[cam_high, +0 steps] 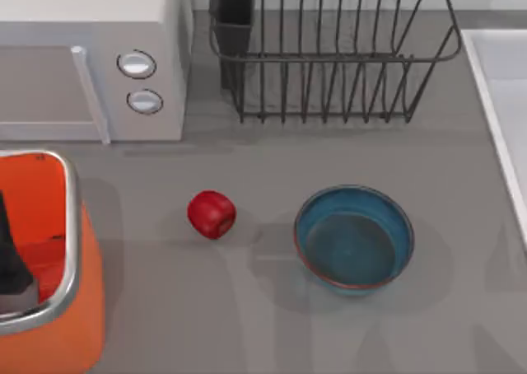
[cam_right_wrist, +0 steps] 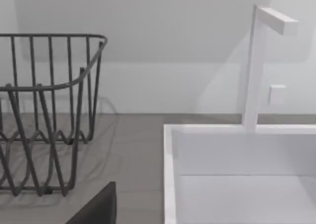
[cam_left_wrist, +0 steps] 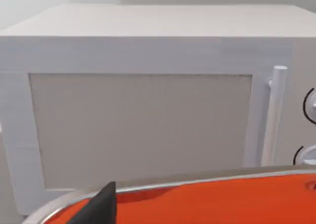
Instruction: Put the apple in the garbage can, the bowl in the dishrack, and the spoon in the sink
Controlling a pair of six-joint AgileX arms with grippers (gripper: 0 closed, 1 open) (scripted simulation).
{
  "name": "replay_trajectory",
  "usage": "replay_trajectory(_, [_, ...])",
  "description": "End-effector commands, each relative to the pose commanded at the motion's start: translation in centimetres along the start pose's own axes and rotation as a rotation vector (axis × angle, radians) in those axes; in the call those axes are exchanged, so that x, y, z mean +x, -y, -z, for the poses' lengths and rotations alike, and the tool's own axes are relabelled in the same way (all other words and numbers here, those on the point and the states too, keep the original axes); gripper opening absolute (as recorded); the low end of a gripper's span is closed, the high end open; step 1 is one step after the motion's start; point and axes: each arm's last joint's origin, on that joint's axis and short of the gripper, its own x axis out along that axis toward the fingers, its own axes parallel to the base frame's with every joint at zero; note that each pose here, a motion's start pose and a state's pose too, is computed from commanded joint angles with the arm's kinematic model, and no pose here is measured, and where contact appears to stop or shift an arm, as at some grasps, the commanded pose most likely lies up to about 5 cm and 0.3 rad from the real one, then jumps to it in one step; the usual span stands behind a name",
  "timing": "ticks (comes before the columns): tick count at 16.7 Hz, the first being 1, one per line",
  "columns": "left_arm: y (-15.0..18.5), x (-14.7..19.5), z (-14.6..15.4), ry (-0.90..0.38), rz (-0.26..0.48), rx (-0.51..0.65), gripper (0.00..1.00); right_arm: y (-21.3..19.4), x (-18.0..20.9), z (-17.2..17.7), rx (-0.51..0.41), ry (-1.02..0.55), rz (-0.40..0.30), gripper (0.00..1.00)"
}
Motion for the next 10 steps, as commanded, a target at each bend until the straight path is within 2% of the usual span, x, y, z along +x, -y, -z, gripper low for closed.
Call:
replay_trajectory(5, [0.1,0.1,-0.8,-0.039,0.013,0.003,1.00,0.0,0.0,0.0,0.000,0.000,0.000,1.00])
replay_trajectory(10, [0.9,1.2,-4.6,-0.227,0.078,0.023,1.00,0.0,0.0,0.0,0.000,0.000,0.000,1.00])
